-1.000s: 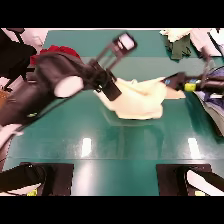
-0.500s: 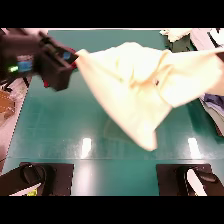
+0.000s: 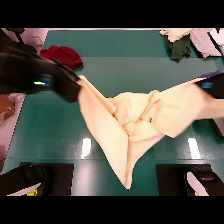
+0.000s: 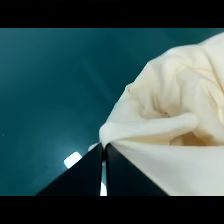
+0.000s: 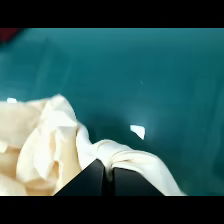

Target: Fold the shirts.

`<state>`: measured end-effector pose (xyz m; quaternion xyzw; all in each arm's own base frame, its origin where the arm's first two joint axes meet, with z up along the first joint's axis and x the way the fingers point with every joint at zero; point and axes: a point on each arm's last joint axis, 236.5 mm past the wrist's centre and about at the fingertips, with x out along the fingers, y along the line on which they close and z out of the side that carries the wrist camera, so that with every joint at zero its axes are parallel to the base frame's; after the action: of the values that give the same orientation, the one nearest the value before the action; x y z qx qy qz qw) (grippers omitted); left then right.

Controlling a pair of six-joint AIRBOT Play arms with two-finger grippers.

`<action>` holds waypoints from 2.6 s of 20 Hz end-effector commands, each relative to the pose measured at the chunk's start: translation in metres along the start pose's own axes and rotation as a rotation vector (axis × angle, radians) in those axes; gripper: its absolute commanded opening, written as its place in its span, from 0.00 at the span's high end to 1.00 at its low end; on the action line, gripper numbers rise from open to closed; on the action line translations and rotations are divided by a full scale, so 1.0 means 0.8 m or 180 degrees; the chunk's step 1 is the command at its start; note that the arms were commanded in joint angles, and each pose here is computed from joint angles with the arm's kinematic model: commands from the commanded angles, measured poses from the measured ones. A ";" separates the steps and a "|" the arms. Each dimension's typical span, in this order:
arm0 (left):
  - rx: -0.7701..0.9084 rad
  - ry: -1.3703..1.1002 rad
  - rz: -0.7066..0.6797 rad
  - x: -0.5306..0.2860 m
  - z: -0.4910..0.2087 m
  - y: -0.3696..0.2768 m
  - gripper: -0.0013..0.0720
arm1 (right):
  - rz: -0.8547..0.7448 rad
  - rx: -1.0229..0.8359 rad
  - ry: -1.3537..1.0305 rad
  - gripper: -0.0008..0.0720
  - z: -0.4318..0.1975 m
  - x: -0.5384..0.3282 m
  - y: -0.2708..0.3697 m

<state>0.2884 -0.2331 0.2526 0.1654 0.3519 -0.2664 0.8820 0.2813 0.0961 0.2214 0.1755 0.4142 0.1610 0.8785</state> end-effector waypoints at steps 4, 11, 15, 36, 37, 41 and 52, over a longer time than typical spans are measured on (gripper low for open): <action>0.0051 0.1028 0.0640 0.234 -0.119 0.163 0.95 | -0.0748 0.0776 0.0741 0.95 -0.060 0.157 -0.171; -0.1882 -0.0732 -0.0029 0.293 -0.004 0.259 0.19 | 0.0204 0.1774 0.0715 0.95 -0.041 0.228 -0.161; -0.2151 -0.0656 -0.0230 0.278 0.005 0.266 0.19 | 0.0162 0.1894 0.0433 0.95 -0.018 0.246 -0.169; -0.2954 0.0436 -0.1670 0.201 -0.165 0.064 0.30 | 0.0243 0.1128 0.0188 0.43 -0.043 0.164 -0.146; -0.2988 0.0388 -0.1657 0.202 -0.161 0.067 0.30 | 0.0282 0.1157 0.0380 0.43 -0.045 0.189 -0.147; -0.2933 0.0464 -0.1731 0.197 -0.165 0.059 0.30 | 0.0462 0.1230 0.1127 0.43 -0.056 0.275 -0.163; -0.2891 0.0403 -0.1701 0.199 -0.162 0.063 0.30 | 0.0504 0.0835 0.1473 0.43 -0.019 0.288 -0.172</action>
<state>0.3425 -0.1883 0.0538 -0.3131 0.5200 -0.2954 0.7378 0.4304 0.0655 -0.0181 0.2776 0.5970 0.1810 0.7306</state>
